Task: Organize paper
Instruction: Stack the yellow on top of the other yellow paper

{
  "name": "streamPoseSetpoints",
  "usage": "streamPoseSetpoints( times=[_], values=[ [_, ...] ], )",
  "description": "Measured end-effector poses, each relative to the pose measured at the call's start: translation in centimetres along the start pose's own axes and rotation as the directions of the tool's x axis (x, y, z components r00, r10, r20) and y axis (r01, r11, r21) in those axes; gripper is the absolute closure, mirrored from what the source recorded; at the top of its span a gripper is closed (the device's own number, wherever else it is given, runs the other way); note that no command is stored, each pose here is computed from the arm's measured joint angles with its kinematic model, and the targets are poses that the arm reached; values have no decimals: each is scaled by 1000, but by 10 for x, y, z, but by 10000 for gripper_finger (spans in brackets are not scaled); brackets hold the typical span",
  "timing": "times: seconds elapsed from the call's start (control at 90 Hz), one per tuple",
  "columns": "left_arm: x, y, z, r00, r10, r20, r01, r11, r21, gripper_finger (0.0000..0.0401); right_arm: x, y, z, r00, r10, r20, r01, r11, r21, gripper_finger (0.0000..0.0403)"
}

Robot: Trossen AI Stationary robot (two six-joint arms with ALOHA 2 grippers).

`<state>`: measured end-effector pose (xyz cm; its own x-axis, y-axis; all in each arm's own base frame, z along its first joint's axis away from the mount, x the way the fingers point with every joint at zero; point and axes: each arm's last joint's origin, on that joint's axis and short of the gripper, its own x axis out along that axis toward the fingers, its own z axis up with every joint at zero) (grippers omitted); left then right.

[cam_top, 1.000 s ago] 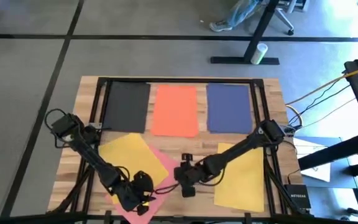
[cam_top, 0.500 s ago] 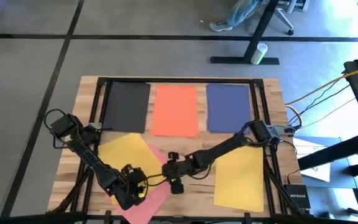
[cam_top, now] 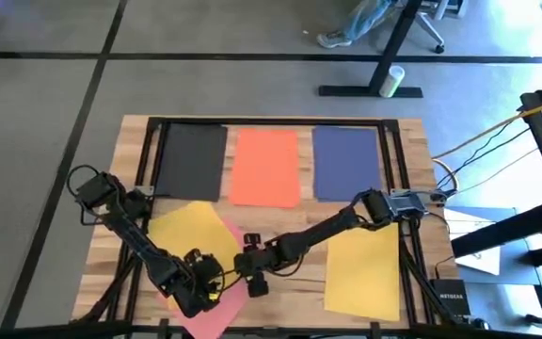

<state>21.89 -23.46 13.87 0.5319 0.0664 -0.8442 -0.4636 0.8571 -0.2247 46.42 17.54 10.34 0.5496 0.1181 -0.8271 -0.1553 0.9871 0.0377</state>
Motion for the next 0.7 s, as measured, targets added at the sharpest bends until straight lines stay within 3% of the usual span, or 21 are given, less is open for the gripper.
streamPoseSetpoints(
  times=[0.144,0.189,0.467,0.7],
  values=[
    [-1,-1,-2,1000,-5,-2,5,1000,-15,246,-2,0,0,1000,0,-8,0,1000,-22,371],
    [-3,-2,-3,1000,-11,-2,11,1000,-15,246,-2,0,0,1000,-2,-8,1,999,-34,389],
    [-12,-13,1,1000,-20,-2,20,1000,13,246,-15,3,1,998,-57,-19,56,998,-35,401],
    [-47,-29,14,994,98,45,-102,991,90,246,-80,23,6,979,-196,-61,197,980,11,403]
  ],
)
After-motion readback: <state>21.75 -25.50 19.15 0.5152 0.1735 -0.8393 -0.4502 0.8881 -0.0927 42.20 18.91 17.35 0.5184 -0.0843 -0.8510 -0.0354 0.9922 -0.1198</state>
